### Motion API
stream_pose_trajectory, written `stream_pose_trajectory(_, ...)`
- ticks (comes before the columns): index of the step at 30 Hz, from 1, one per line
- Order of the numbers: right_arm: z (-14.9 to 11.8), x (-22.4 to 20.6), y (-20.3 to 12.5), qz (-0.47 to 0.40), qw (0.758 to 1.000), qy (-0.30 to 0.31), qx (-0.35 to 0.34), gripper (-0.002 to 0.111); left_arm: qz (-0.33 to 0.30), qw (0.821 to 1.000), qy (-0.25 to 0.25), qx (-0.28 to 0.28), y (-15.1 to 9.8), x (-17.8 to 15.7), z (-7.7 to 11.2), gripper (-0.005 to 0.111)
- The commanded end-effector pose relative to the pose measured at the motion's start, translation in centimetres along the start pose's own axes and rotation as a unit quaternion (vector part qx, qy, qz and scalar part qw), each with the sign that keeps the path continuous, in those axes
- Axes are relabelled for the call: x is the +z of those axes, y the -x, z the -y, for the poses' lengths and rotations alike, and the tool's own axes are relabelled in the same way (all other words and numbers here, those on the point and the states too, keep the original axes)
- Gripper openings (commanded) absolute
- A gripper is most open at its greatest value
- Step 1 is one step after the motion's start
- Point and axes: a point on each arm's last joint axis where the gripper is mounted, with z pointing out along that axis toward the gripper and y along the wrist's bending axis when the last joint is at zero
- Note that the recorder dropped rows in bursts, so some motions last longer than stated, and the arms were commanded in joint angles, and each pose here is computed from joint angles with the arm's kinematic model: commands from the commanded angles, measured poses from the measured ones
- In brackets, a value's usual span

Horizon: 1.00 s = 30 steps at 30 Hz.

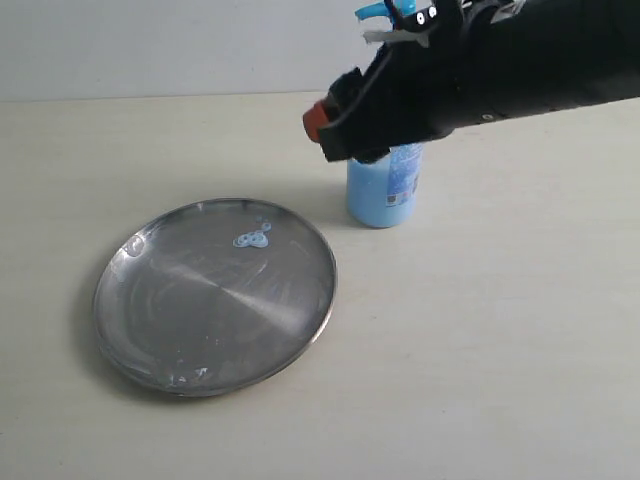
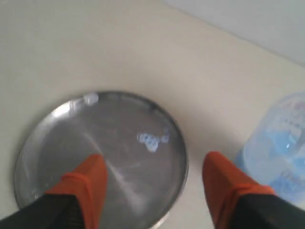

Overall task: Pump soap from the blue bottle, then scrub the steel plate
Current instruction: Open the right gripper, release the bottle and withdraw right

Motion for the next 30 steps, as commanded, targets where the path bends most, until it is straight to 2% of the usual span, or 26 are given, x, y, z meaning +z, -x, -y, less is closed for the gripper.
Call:
stream_pose_trajectory(1, 0.2, -1.5, -1.8, -0.117, 0.992, -0.019, -0.048, 0.041, 0.019, 1.000, 0.002, -0.005, -1.0, 0.2, 0.0, 0.000)
stream_pose_trajectory(6, 1.2, -3.3, -3.1, -0.207, 0.973, -0.075, -0.071, 0.020, 0.029, 1.000, 0.007, -0.005, -2.0, 0.5, -0.1, 0.000)
stream_pose_trajectory(12, 1.3, -4.9, -3.8, -0.264, 0.957, -0.088, -0.080, 0.000, 0.032, 0.999, 0.011, 0.003, -3.4, 0.7, -0.2, 0.000)
stream_pose_trajectory(19, 1.0, -6.3, -4.4, -0.245, 0.962, -0.094, -0.077, 0.000, -0.018, 1.000, 0.010, 0.014, -5.2, 1.9, -0.2, 0.000)
stream_pose_trajectory(30, 0.4, -9.9, -6.6, -0.124, 0.982, -0.134, -0.046, 0.000, -0.115, 0.993, 0.008, 0.014, -7.7, 5.5, -0.3, 0.000)
